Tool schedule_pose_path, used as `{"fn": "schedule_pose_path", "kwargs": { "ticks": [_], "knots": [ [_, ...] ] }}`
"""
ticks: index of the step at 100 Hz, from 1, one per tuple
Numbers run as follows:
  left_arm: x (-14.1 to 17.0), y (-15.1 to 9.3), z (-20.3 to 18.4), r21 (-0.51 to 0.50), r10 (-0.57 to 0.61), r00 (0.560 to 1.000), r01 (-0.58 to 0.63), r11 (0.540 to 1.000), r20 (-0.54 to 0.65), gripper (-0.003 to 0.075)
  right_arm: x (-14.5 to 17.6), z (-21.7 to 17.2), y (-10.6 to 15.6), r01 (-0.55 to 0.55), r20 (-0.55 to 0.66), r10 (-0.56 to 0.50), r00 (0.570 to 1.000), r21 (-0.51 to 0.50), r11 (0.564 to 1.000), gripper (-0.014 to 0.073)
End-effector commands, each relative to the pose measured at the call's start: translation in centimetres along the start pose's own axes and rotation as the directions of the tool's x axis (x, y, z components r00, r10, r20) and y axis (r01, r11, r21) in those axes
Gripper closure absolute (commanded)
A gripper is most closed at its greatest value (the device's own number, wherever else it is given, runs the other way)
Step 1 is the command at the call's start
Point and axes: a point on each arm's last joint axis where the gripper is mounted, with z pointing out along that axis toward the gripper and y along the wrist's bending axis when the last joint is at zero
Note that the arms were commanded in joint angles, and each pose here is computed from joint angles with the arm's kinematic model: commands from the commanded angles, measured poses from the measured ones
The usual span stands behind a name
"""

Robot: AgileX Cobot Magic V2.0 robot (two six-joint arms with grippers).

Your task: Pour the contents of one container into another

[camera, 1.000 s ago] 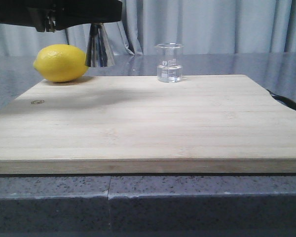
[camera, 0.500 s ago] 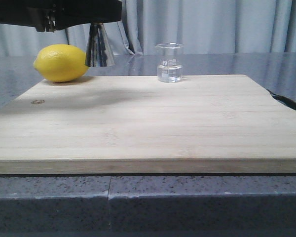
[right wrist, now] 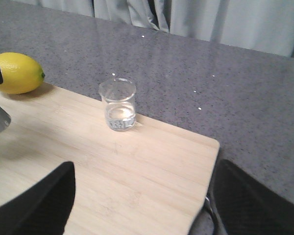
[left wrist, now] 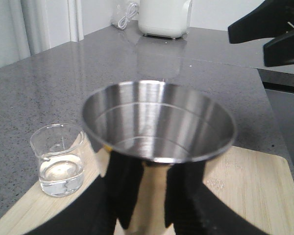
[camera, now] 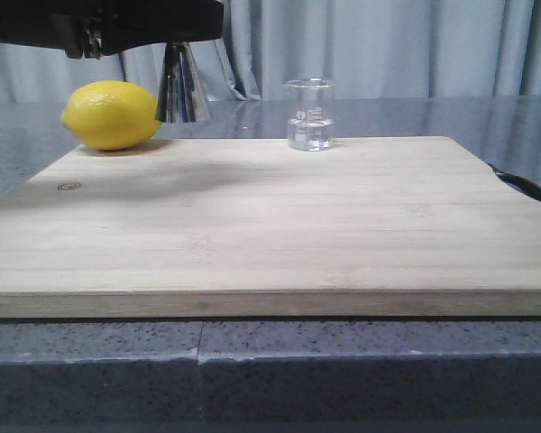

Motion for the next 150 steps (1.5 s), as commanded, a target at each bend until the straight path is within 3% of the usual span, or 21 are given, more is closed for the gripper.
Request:
{"fn": "schedule_pose_path", "kwargs": {
  "ticks": [1,20,37,71,150],
  "knots": [
    [-3.3,-1.0,-0.2,0.047,0.029,0.988,-0.037,0.998,0.155,0.0514,-2.1,1.1,0.4,0.009,0.156,-0.006,0.988,-0.017,1.0,0.0073],
    [-3.3,-1.0,-0.2,0.047,0.029,0.988,-0.037,0.998,0.155,0.0514,0.1,3.9,1.4,-0.018,0.219,0.031,0.975,-0.06,0.998,0.0073],
    [-3.3,-1.0,-0.2,0.047,0.029,0.988,-0.037,0.998,0.155,0.0514,2.0,5.7,1.8,-0.08,0.331,0.106,0.938,-0.089,0.993,0.0073],
    [-3.3,-1.0,-0.2,0.047,0.029,0.988,-0.037,0.998,0.155,0.0514,4.3,10.2,2.3,-0.069,0.415,0.104,0.904,-0.099,0.993,0.0073],
    [-3.3,-1.0,-0.2,0.047,0.029,0.988,-0.037,0.998,0.155,0.0514,4.7,20.3,3.1,-0.045,0.298,0.075,0.952,-0.105,0.993,0.0073]
  ]
}}
